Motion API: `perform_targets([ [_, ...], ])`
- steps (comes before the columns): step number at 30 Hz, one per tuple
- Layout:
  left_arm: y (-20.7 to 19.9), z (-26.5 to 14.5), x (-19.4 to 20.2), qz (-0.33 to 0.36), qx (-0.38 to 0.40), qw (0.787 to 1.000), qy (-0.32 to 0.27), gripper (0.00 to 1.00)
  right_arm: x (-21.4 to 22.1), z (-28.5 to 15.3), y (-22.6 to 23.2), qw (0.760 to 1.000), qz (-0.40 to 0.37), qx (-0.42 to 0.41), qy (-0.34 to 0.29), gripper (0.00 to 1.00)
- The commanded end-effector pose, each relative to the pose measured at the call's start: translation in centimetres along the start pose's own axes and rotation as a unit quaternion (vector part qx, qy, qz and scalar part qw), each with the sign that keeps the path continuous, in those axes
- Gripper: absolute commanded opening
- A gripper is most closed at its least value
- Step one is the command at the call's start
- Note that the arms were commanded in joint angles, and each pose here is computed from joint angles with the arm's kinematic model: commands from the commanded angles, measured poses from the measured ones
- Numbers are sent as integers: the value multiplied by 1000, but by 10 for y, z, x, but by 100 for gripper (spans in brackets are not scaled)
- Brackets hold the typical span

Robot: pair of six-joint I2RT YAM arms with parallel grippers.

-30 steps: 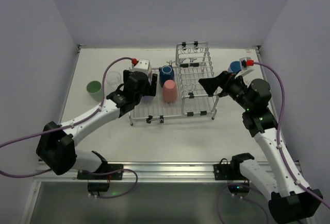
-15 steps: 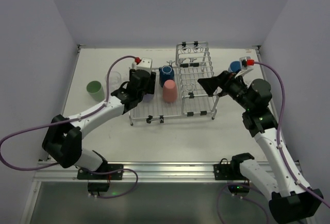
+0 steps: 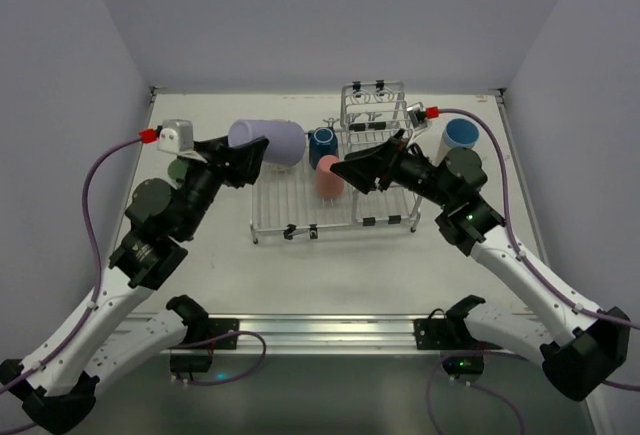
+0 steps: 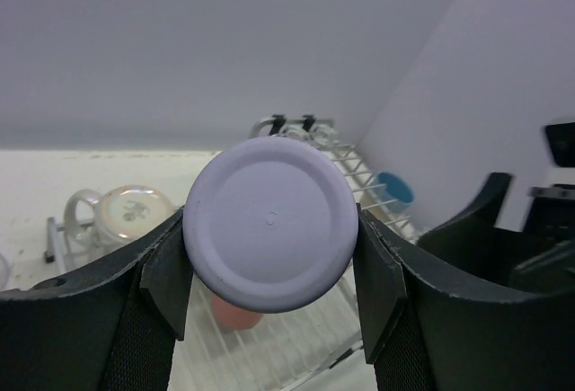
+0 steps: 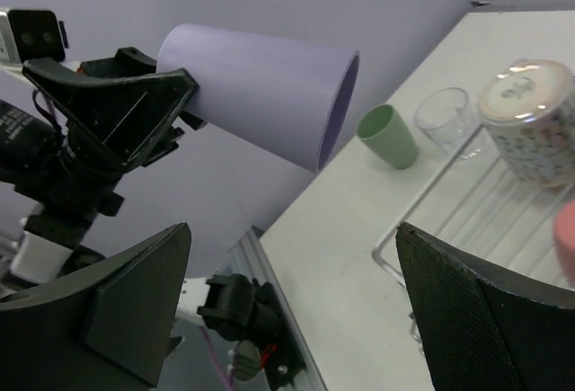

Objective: Unload the cups from the dish rack

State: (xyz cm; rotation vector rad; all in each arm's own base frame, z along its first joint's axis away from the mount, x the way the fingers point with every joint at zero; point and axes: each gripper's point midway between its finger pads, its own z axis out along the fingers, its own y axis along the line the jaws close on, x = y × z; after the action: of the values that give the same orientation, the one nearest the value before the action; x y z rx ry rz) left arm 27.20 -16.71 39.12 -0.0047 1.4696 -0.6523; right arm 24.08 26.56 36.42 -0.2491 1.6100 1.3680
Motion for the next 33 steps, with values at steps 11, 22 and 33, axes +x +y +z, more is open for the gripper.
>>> perform_targets([
  [11, -71, -42, -36, -146, 212, 963, -78, 21, -25, 41, 98, 977, 57, -205, -7, 95],
  [22, -73, -46, -19, -146, 228, 961, -57, 86, -47, 49, 104, 969, 86, -224, -59, 0],
  [33, -11, -55, 23, -8, 80, 996, 37, 100, -126, 2, -18, 969, -121, 184, -115, 0],
])
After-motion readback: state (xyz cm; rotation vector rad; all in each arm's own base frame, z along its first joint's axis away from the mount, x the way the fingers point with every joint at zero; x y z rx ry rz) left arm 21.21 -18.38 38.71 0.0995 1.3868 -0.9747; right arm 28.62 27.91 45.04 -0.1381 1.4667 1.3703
